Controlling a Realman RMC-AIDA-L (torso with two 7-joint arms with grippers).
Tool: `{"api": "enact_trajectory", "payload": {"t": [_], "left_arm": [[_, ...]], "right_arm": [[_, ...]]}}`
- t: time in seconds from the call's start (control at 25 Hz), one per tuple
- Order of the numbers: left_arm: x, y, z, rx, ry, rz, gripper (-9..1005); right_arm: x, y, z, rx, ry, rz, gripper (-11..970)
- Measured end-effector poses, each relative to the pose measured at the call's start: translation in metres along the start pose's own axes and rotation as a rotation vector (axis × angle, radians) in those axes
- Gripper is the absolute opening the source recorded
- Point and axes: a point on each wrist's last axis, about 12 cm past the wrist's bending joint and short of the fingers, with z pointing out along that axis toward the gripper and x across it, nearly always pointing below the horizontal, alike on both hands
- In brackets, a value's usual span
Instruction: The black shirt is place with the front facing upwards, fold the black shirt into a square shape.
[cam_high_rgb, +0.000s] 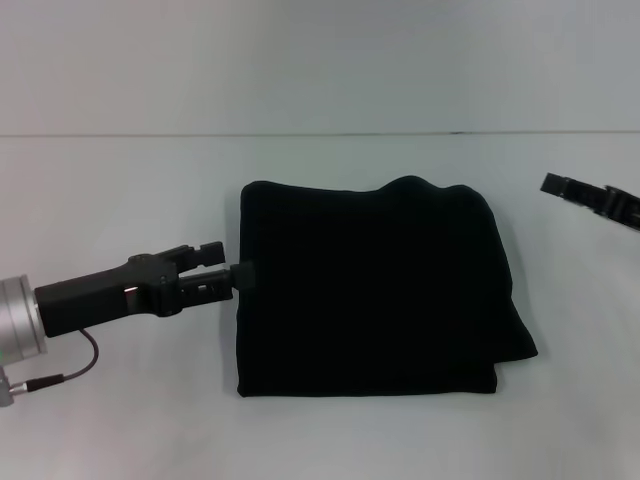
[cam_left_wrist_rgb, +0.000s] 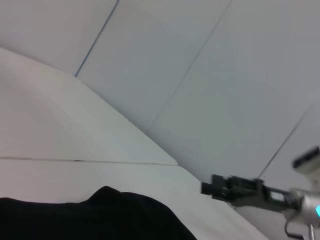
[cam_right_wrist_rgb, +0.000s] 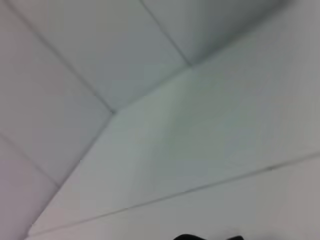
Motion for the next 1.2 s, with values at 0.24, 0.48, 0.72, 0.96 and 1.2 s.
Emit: {"api": "enact_trajectory", "payload": {"t": [0.24, 0.48, 0.72, 0.96, 1.2], "left_arm": [[0.003, 0.002, -0.004, -0.015, -0.044, -0.076, 857], [0.003, 0.005, -0.005, -0.034, -0.052, -0.164, 852], [0.004, 0.005, -0.005, -0.032, -0.056, -0.194, 847], [0.003, 0.005, -0.003, -0.024, -0.054, -0.205, 843], [0.001, 0.005, -0.001, -0.023, -0.047, -0.252, 838]], "right_arm": [[0.038, 0.019, -0.006, -0.144, -0.033, -0.367, 597], [0.084, 0.025, -0.003, -0.169, -0.003, -0.553, 862], [0.106, 0.008, -0.006, -0.031, 0.065, -0.602, 938], [0.107, 0.005, -0.006, -0.007, 0.065, -0.601, 937], [0.096, 0.012, -0.016, -0.079, -0.034, -0.614, 937]]}}
